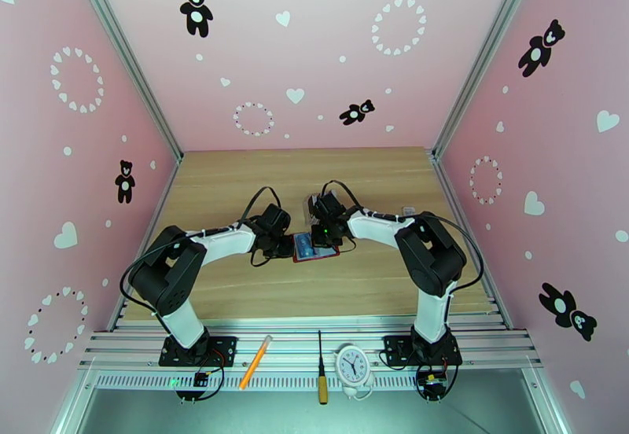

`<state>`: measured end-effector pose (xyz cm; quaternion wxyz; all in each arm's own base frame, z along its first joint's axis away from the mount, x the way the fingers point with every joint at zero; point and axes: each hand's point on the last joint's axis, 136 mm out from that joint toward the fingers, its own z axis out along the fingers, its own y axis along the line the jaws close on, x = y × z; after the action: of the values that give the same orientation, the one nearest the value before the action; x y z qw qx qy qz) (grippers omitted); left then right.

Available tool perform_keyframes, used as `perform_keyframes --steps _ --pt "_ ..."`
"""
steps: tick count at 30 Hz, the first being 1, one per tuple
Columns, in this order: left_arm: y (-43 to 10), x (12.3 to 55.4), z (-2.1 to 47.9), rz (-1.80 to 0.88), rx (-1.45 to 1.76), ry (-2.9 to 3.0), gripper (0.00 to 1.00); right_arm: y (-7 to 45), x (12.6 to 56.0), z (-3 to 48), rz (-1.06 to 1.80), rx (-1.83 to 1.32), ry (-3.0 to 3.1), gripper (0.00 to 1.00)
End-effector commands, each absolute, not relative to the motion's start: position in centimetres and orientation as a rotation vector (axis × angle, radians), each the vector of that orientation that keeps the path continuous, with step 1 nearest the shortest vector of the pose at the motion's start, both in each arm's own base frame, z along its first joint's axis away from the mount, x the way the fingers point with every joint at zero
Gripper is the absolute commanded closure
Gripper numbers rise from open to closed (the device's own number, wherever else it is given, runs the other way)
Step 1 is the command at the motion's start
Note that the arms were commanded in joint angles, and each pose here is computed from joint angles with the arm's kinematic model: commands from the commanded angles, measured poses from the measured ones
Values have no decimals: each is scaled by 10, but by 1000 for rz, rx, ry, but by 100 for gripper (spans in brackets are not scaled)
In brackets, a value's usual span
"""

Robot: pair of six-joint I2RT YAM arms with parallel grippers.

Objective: Put the credit cards into the card holder

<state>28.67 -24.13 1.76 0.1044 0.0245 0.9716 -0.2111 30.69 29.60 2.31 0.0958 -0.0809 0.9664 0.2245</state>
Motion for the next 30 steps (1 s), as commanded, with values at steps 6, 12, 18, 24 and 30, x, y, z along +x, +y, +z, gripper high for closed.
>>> perform_keyframes --steps 6,12,18,24,30 --pt "-247 297 17 -656 62 2853 85 308 293 12 726 -256 2900 99" --pt "-247 296 16 -654 61 2852 85 310 291 11 731 -258 2901 99" --pt "-245 298 16 -642 62 2853 85 310 294 19 735 -263 2883 98" --pt "-239 303 19 -627 42 2846 84 307 297 39 724 -276 2849 90" --pt "-235 305 22 -655 20 2839 84 304 300 52 721 -272 2826 81"
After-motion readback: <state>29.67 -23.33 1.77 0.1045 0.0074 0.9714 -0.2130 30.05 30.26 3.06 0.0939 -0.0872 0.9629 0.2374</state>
